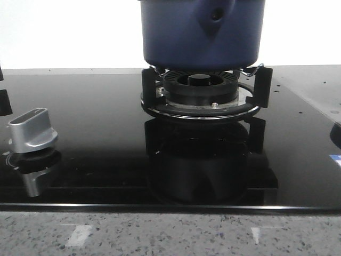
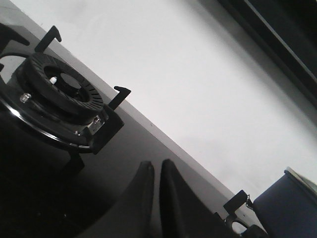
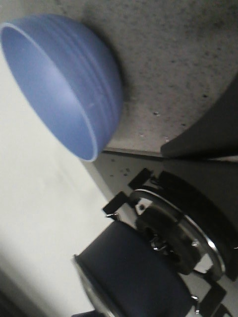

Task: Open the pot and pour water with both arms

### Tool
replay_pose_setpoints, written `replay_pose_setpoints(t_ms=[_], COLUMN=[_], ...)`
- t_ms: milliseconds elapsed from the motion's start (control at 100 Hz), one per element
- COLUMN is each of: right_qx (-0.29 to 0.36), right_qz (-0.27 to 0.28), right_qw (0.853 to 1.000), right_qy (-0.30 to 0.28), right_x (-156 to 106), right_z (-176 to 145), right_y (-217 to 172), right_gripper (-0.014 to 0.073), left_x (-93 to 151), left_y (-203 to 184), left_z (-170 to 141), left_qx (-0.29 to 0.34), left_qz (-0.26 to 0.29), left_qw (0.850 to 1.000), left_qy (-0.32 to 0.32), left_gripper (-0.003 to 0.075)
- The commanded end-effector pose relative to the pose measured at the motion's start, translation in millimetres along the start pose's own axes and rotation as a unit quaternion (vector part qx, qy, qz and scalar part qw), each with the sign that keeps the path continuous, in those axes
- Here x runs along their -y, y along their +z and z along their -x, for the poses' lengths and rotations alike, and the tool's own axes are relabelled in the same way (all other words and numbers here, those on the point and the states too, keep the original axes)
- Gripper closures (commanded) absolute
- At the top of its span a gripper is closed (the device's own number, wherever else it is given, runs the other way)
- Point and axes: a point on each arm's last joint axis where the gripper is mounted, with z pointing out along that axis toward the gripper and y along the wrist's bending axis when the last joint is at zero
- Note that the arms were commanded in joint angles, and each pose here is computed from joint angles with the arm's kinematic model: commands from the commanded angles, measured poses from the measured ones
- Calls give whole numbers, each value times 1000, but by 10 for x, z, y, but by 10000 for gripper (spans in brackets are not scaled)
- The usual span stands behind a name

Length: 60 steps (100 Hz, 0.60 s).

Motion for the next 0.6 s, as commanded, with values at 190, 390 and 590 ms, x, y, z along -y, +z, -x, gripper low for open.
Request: replay_pose_setpoints(t_ms=[190,390,590], right_qx=[-28,-96,-104], right_qz=[32,36,58], right_qw=[989,968,957], right_qy=[-143,-227,-266], right_x=[-482,-792,-953], right_z=[548,935,1130], right_y=[-118,32,145], right_gripper=[642,642,640], left_x=[593,1086,1405], left_y=[5,208,439], left_z=[494,920,1091], left_qx=[-39,-80,-131], left_qz=[-45,-72,-121], left_qw=[983,968,950], left_qy=[176,228,257], left_gripper=[741,740,736])
